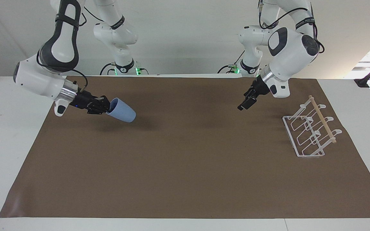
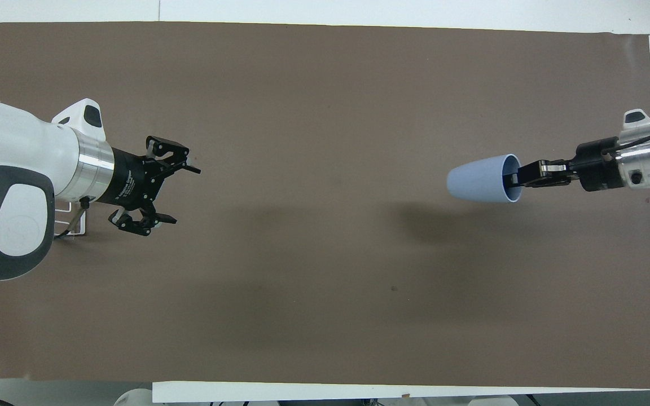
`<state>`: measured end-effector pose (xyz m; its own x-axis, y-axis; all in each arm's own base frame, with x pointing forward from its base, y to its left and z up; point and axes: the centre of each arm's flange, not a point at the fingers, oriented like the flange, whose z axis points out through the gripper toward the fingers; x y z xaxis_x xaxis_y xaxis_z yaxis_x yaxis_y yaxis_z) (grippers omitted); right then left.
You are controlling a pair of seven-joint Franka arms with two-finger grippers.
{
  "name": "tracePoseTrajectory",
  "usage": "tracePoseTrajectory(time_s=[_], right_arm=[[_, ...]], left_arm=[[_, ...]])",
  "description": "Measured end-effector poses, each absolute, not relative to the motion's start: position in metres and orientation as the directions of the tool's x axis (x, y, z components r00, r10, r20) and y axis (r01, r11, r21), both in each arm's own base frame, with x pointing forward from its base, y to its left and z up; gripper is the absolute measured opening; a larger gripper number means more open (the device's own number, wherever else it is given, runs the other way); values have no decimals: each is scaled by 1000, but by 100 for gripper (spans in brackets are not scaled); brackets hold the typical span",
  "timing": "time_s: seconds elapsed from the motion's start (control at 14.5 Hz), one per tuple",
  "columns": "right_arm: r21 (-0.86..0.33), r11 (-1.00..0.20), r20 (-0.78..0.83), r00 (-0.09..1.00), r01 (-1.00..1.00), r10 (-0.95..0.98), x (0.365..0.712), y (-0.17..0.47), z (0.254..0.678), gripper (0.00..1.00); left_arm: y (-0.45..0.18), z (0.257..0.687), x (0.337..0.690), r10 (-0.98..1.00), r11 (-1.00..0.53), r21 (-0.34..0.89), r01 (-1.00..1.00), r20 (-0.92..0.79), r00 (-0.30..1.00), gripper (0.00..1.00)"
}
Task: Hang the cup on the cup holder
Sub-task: 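Lift the cup with the right gripper while the left gripper approaches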
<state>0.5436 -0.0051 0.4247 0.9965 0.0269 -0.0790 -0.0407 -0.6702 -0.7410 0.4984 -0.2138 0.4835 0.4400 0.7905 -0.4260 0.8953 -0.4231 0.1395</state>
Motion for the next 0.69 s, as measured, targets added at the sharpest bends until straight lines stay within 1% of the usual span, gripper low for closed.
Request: tracePoseTrajectory(time_s=[0.14,0.28,0.42,0.48,0.62,0.69], right_arm=[[-791,-602,-145,989,-107,15,546,48,428,4],[-824,-546,-196,980,-154,18,544,103,434,4],[-830,-535,-191,981,-158,8,543,139,437,4],[-828,-537,-185,983,-158,-4,543,155,437,4],[-821,-545,-181,983,-169,-31,540,188,438,4],[-817,-551,-182,983,-171,-35,537,203,438,4]], left_arm=[[-243,486,503,837,-258,143,956,-462,295,100],[-281,499,498,845,-184,132,974,-485,225,100],[-313,515,488,850,-184,128,974,-477,224,100],[-328,524,483,866,-207,119,971,-439,238,100],[-349,553,481,890,-228,64,971,-390,235,100],[-354,569,485,898,-210,39,977,-388,208,100]])
